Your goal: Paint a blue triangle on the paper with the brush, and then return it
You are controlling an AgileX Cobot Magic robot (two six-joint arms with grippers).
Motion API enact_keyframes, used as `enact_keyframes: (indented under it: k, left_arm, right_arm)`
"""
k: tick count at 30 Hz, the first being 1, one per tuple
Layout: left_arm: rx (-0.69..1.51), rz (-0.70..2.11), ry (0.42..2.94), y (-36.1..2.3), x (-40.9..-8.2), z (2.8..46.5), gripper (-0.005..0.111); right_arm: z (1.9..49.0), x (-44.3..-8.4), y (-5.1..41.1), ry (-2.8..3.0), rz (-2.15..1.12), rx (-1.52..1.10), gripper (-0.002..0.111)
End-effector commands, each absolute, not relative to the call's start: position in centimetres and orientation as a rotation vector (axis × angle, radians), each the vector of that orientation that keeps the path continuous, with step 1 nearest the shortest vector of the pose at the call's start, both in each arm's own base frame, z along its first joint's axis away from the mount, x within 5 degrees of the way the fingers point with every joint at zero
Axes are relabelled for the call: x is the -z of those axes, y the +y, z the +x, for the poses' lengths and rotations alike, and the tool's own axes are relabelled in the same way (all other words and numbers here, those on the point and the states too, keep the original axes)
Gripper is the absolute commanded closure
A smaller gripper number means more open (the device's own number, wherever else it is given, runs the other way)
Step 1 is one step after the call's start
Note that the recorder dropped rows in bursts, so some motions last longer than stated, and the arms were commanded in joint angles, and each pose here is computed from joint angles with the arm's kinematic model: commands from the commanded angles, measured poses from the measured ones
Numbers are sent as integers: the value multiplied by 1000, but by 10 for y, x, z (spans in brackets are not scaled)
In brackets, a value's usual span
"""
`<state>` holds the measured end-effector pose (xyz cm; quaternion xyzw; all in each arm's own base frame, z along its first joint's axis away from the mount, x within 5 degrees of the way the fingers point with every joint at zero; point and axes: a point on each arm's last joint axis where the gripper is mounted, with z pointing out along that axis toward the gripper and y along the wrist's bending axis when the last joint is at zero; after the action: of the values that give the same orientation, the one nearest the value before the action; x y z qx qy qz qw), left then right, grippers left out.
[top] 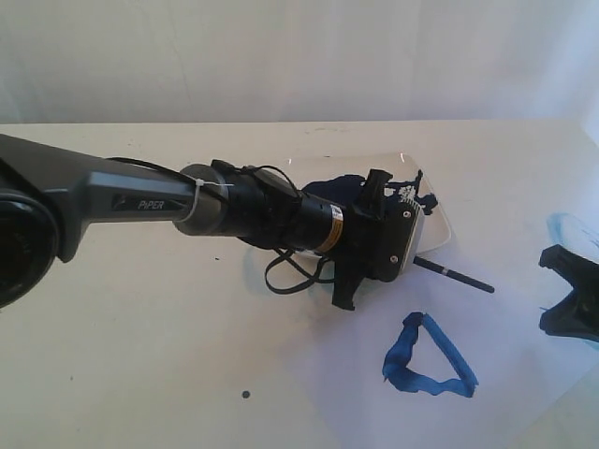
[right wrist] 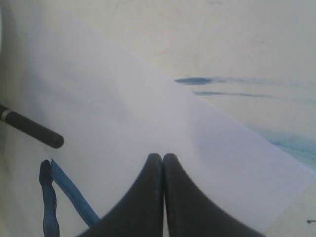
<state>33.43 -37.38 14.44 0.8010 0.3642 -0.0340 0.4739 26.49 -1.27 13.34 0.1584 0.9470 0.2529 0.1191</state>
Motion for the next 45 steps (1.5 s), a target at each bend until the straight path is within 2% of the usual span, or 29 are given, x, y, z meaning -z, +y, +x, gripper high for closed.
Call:
enact_keyframes:
  k: [1, 11, 15, 23, 26, 31, 33, 39, 43, 45]
  left_arm:
    - [70, 1921, 883, -374, -167, 332, 61]
    - [177, 1789, 985, -371, -206, 326, 61]
    - [300, 1732, 1007, -370, -229, 317, 61]
    - [555, 1445, 1268, -351, -286, 314, 62]
    - [675, 1366, 1314, -332, -307, 318, 70]
    - [934, 1329, 1328, -286, -334, 326, 95]
    - [1043, 1333, 1333, -264, -339, 331, 107]
    - [1051, 1163, 1512, -210, -329, 358, 107]
    - [1014, 1148, 1566, -184, -313, 347, 107]
    - [909, 1117, 1603, -178, -308, 340, 107]
  right_arm:
    - [265, -133, -12, 2770, 448, -744, 108]
    - [265, -133, -12, 2770, 437, -742, 108]
    - [265, -133, -12, 2770, 437, -742, 108]
    - [264, -133, -12, 2772, 425, -736, 108]
    - [264, -133, -11, 2775, 422, -746, 108]
    - [264, -133, -11, 2778, 417, -755, 108]
    - [264, -133, -11, 2778, 417, -755, 108]
    - [263, -133, -11, 2779, 416, -759, 108]
    - [263, -134, -9, 2785, 408, -778, 108]
    - [263, -134, -10, 2783, 407, -775, 108]
